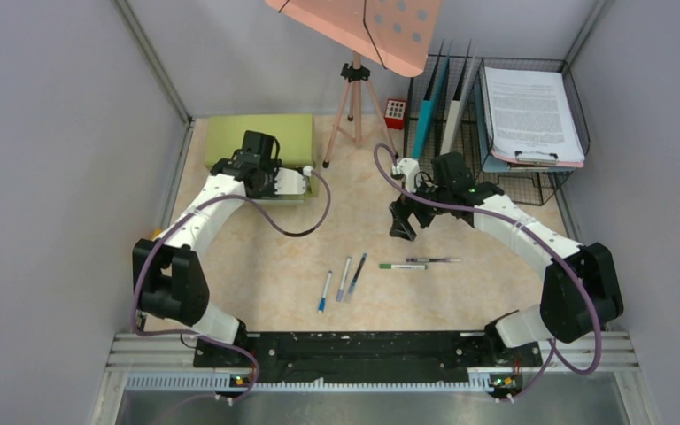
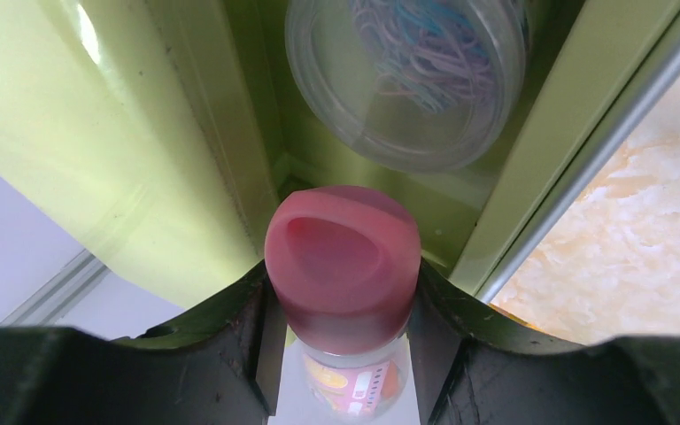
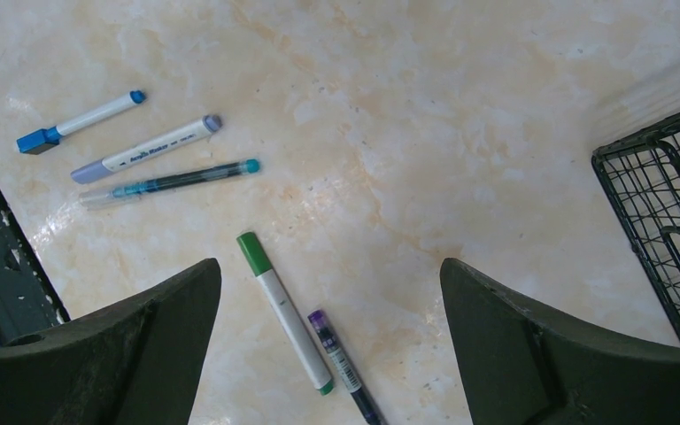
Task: Organize the desk
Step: Place the stationery in the drawer, then close the drawer in the storage box.
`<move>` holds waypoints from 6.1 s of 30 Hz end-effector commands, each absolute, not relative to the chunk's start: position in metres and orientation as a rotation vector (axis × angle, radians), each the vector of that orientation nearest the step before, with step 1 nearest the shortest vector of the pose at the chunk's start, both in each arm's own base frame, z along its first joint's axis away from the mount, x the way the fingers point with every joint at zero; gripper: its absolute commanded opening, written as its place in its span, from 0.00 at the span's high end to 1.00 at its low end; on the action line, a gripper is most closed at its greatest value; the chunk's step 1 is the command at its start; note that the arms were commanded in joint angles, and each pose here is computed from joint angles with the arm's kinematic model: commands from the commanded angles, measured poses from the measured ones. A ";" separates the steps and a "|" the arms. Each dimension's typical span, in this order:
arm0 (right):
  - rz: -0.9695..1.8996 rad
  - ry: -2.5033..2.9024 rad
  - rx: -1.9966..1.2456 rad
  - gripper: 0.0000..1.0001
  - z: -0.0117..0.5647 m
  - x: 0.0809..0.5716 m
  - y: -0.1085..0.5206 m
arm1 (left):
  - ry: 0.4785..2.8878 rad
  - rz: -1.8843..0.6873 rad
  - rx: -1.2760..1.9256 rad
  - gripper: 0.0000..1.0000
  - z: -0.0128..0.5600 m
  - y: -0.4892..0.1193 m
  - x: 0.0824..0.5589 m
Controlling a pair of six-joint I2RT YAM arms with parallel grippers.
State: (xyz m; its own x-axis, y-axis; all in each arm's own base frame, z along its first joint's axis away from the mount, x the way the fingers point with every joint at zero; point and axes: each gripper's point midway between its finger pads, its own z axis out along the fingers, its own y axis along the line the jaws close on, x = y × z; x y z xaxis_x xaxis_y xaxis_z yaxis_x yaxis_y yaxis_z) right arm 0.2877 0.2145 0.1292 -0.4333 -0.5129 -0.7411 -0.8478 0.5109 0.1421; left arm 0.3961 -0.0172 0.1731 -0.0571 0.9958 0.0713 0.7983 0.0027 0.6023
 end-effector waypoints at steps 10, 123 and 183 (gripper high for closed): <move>0.673 2.041 -1.099 0.08 0.146 0.293 0.215 | 1.900 0.741 1.769 0.78 0.181 -0.015 0.413; 0.760 1.987 -1.140 0.11 0.173 0.341 0.284 | 1.977 0.066 0.240 0.37 0.162 -0.029 0.386; 0.730 2.031 -1.161 0.11 0.145 0.325 0.270 | 1.870 0.158 0.686 0.13 0.147 -0.043 0.366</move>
